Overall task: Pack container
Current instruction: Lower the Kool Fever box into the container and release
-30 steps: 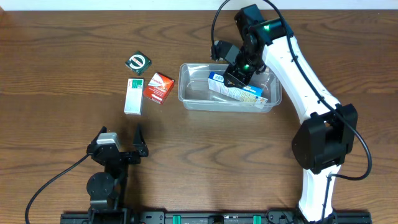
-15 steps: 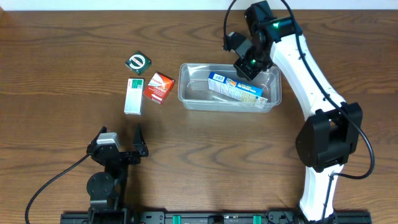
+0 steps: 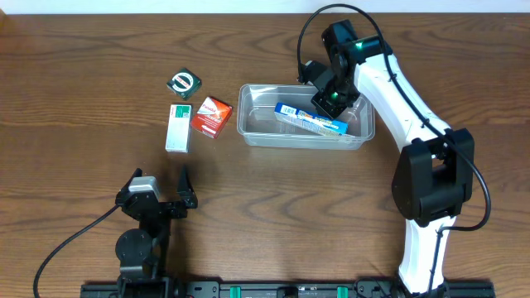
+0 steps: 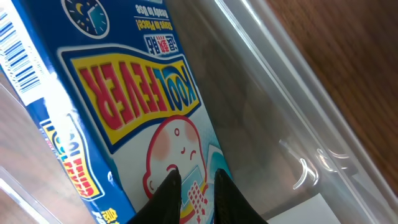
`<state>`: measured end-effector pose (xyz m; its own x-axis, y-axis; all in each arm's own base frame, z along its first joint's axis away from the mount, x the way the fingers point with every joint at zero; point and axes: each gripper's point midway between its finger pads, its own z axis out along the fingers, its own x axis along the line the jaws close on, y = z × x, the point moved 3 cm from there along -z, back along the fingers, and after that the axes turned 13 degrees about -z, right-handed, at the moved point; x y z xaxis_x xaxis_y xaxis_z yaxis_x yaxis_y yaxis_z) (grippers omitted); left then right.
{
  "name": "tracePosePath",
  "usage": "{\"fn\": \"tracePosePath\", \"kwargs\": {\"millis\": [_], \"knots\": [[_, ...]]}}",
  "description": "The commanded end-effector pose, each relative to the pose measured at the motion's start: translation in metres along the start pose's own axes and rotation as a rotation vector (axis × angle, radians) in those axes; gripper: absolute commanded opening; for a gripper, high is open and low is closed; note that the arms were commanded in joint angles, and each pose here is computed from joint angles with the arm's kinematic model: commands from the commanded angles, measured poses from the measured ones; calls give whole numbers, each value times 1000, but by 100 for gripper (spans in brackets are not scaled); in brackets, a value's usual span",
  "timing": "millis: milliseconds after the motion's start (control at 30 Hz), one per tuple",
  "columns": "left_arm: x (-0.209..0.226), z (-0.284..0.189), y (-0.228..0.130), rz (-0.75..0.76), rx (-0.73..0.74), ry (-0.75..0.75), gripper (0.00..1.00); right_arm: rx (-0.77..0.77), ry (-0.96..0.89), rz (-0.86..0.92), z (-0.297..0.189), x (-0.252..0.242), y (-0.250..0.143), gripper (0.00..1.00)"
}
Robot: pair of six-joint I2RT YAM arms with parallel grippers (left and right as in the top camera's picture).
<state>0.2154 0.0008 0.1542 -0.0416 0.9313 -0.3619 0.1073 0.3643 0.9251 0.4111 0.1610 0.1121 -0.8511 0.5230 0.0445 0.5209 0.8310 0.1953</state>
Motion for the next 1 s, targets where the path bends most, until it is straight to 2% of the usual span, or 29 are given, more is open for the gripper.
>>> {"fn": "tracePosePath", "kwargs": {"millis": [0, 567, 700, 967], "knots": [[6, 1, -13, 5, 44, 22, 98, 3, 14, -7, 3, 9, 5, 17], [6, 1, -13, 5, 44, 22, 98, 30, 43, -57, -16, 37, 19, 18], [6, 1, -13, 5, 44, 22, 98, 37, 48, -41, -29, 39, 19, 22], [6, 1, -13, 5, 44, 21, 98, 26, 35, 57, -49, 33, 19, 38]]}}
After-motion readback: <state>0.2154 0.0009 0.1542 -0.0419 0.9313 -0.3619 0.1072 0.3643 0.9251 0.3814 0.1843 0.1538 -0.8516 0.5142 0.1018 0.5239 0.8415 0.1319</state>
